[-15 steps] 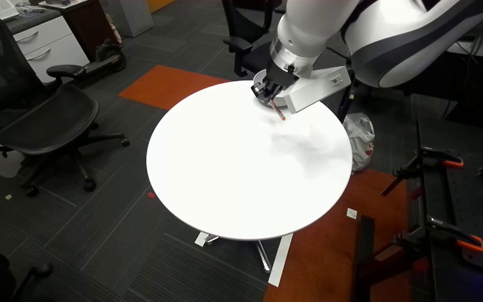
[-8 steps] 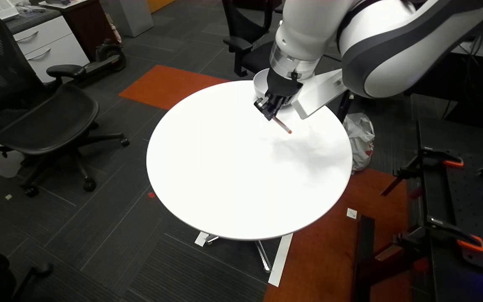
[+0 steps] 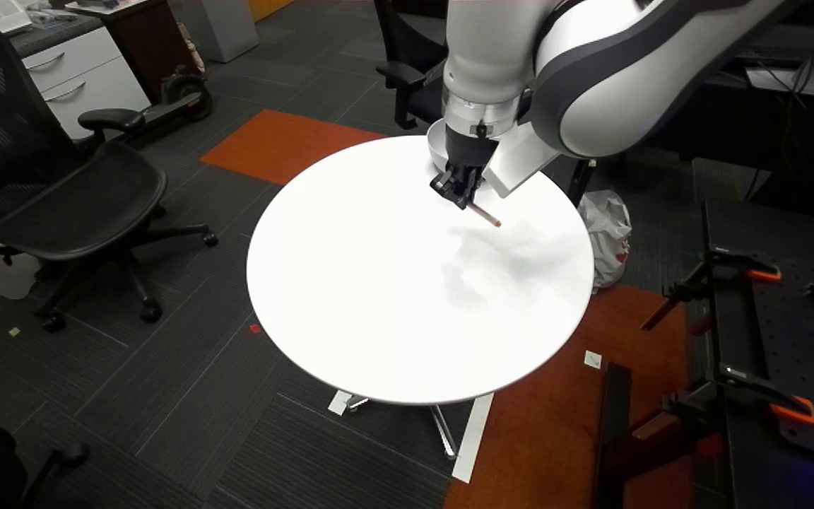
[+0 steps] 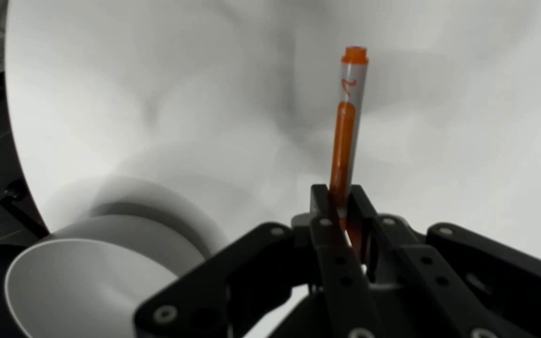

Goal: Put the pen in the bowl, take it out and put it on the table then place it back in the bowl

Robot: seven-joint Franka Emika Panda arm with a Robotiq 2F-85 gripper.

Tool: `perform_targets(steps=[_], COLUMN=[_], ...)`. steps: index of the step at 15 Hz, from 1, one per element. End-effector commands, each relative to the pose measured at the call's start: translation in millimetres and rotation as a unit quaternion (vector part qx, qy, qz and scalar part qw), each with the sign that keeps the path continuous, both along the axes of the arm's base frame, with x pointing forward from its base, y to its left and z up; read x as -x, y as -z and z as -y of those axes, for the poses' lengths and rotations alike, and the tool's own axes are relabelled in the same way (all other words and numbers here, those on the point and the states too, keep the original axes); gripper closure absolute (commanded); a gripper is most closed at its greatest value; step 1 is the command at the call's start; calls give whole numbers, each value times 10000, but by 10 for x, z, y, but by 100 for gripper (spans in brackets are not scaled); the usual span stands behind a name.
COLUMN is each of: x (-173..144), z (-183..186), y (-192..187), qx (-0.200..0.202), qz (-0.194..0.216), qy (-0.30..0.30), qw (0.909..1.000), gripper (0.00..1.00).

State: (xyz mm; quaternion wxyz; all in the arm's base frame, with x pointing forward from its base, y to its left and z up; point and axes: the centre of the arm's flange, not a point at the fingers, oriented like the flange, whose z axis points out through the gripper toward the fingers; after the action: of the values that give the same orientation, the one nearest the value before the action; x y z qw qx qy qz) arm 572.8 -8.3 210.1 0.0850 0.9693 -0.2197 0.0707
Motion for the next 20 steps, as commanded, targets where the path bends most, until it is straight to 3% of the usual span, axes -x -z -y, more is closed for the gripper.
perform_targets(steps=[1,2,4,11,20], x=[-204,-219,-239,-250,-281], z=[-23,-18,-10,-6,29], y=[124,156,203,240,493], qx=[109,93,109,161,-167], qz=[-185,-185,-191,-131,388], qy=[9,3,13,-135,-312], qw=[9998,9998,9998,9997,9986], gripper=[97,63,56,3,0])
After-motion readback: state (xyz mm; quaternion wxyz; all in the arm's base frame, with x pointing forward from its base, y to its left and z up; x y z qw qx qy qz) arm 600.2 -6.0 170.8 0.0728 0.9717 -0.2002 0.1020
